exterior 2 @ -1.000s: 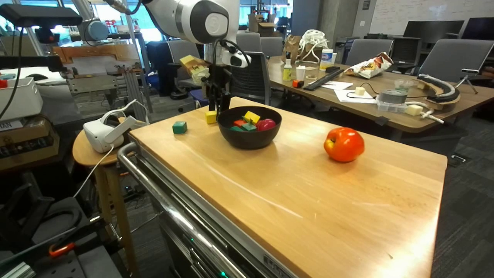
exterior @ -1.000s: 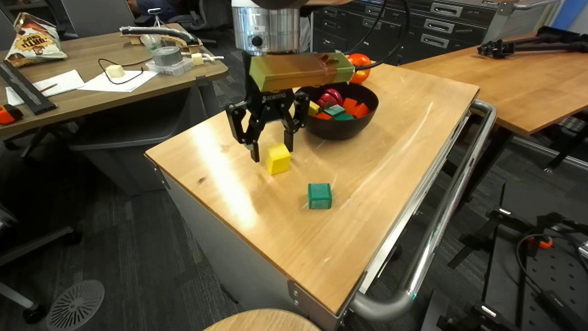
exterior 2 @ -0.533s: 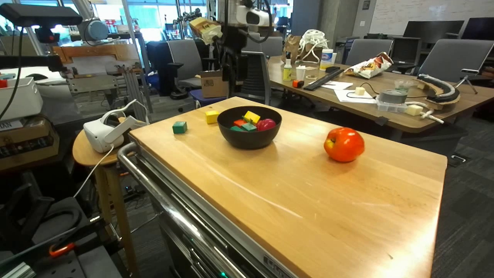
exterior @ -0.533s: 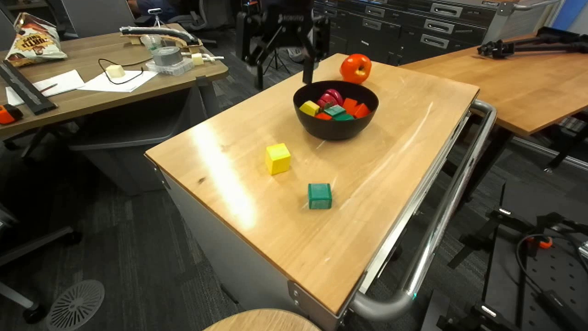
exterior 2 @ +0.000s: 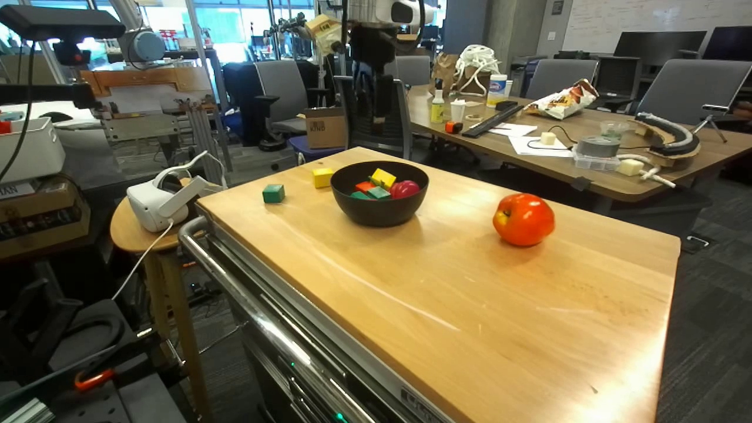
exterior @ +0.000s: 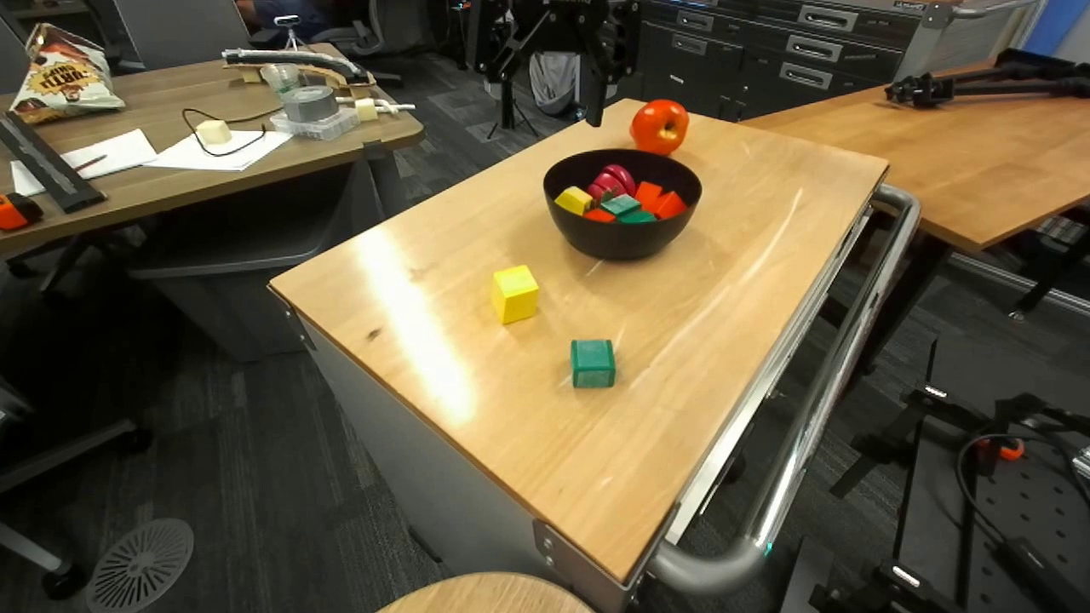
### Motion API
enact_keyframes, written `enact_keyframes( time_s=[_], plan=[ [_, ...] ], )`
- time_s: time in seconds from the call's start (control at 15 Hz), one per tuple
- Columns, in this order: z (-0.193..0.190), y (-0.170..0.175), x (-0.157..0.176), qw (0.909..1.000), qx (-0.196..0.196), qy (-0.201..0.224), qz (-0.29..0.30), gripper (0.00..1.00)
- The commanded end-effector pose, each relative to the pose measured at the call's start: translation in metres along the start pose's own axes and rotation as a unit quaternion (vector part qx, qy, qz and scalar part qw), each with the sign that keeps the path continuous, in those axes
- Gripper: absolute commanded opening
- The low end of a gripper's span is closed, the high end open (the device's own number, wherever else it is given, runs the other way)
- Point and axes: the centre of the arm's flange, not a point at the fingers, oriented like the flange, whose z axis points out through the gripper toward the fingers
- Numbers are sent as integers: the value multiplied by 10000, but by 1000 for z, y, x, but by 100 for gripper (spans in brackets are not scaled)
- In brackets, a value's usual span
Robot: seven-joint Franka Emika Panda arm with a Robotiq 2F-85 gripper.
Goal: Remove the blocks from the black bowl
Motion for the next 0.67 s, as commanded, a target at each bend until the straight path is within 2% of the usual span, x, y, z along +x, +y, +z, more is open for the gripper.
enact_keyframes(
  time_s=[0.0, 0.13, 0.2, 0.27, 0.33, 0.4, 0.47, 0.53, 0.6],
  plan=[
    [-14, -3, 14, 9950, 141, 355, 926, 100],
    [-19, 5, 14, 9881, 156, 440, 1465, 80],
    [-21, 10, 14, 9837, 81, 489, 1730, 66],
    [-23, 15, 14, 9787, -40, 519, 1985, 58],
    [-25, 21, 13, 9737, -202, 553, 2200, 67],
    [-27, 26, 13, 9713, -254, 506, 2310, 62],
    [-26, 31, 15, 9678, -351, 497, 2441, 43],
    [-25, 35, 15, 9658, -384, 440, 2525, 41],
    [-23, 38, 14, 9649, -415, 387, 2565, 34]
  ],
)
